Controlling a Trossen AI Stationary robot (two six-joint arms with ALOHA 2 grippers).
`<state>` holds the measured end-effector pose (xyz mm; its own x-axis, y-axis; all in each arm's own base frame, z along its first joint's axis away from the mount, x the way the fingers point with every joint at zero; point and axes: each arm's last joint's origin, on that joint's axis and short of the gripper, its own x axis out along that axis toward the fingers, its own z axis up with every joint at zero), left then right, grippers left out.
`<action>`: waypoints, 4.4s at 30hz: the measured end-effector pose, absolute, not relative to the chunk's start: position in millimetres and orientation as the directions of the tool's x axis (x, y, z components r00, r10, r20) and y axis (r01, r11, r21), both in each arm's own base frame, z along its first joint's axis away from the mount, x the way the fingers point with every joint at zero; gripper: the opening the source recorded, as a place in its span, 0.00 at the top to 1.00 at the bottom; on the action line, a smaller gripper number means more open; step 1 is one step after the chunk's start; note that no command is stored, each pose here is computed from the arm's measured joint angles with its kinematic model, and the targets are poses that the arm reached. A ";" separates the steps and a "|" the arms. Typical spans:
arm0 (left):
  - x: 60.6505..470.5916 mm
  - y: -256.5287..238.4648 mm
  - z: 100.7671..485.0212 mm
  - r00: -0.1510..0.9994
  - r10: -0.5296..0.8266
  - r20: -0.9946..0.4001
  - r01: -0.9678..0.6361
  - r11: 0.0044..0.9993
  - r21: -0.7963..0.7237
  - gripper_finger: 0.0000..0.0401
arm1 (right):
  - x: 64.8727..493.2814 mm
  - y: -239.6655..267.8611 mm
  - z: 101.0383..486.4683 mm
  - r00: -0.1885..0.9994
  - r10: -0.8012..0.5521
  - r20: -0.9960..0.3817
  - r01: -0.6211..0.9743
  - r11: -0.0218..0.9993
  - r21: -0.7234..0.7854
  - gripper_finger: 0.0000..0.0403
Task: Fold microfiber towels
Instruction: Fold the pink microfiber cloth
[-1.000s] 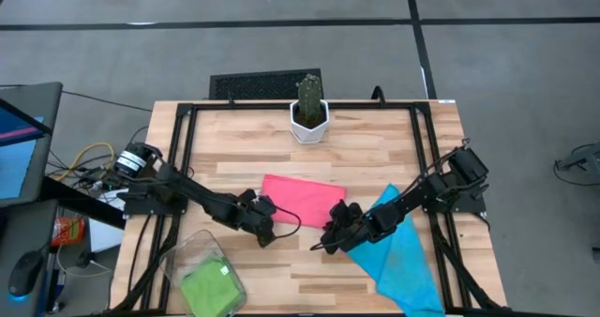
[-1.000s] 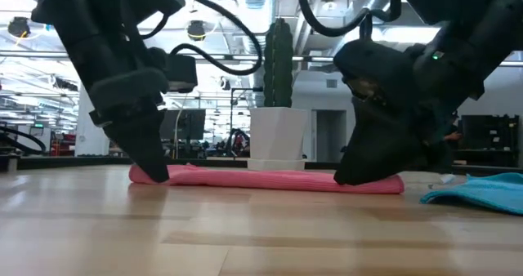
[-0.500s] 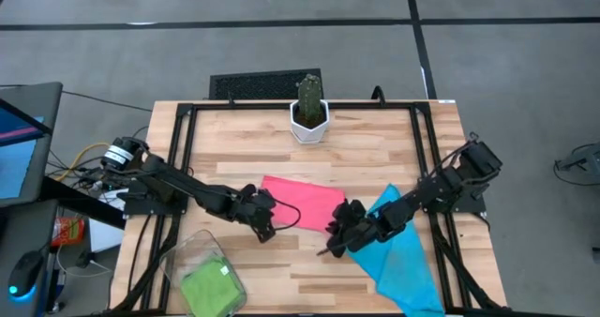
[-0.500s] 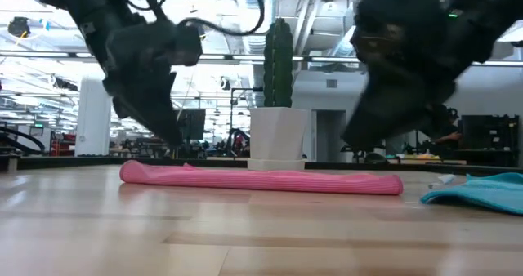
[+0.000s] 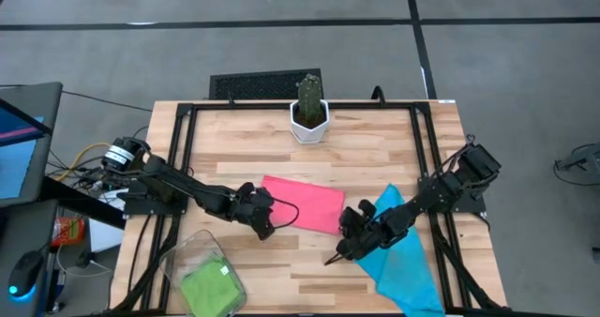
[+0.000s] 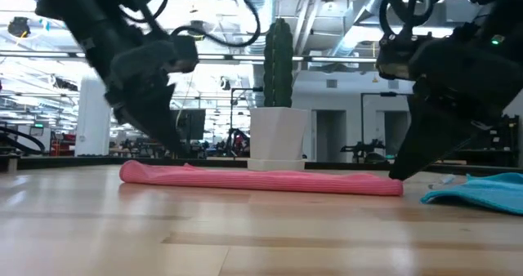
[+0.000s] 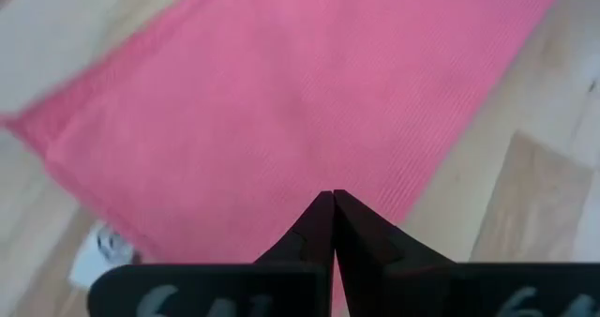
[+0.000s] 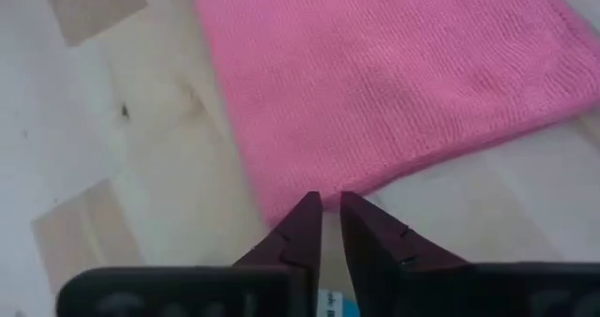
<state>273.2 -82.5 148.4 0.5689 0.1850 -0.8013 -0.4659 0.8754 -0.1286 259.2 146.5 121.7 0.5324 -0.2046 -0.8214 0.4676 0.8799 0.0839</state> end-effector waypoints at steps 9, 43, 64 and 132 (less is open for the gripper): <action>260.0 -79.9 131.9 0.535 0.148 -0.832 -0.496 0.852 -0.167 1.00 | 253.8 143.6 125.5 0.508 -0.230 -0.830 0.482 0.875 0.052 0.87; 259.9 -74.6 126.9 0.571 0.151 -0.807 -0.504 0.840 -0.199 1.00 | 266.5 157.9 133.8 0.687 -0.233 -0.688 0.405 0.909 0.097 0.95; 302.1 -90.2 168.9 0.818 0.065 -0.572 -0.332 0.864 -0.378 1.00 | 265.8 156.3 123.2 0.636 -0.222 -0.739 0.417 0.905 0.087 0.95; 352.6 -123.4 152.1 0.726 -0.001 -0.688 -0.260 0.925 -0.276 1.00 | 275.3 162.2 122.3 0.460 -0.160 -0.873 0.186 0.979 -0.082 0.96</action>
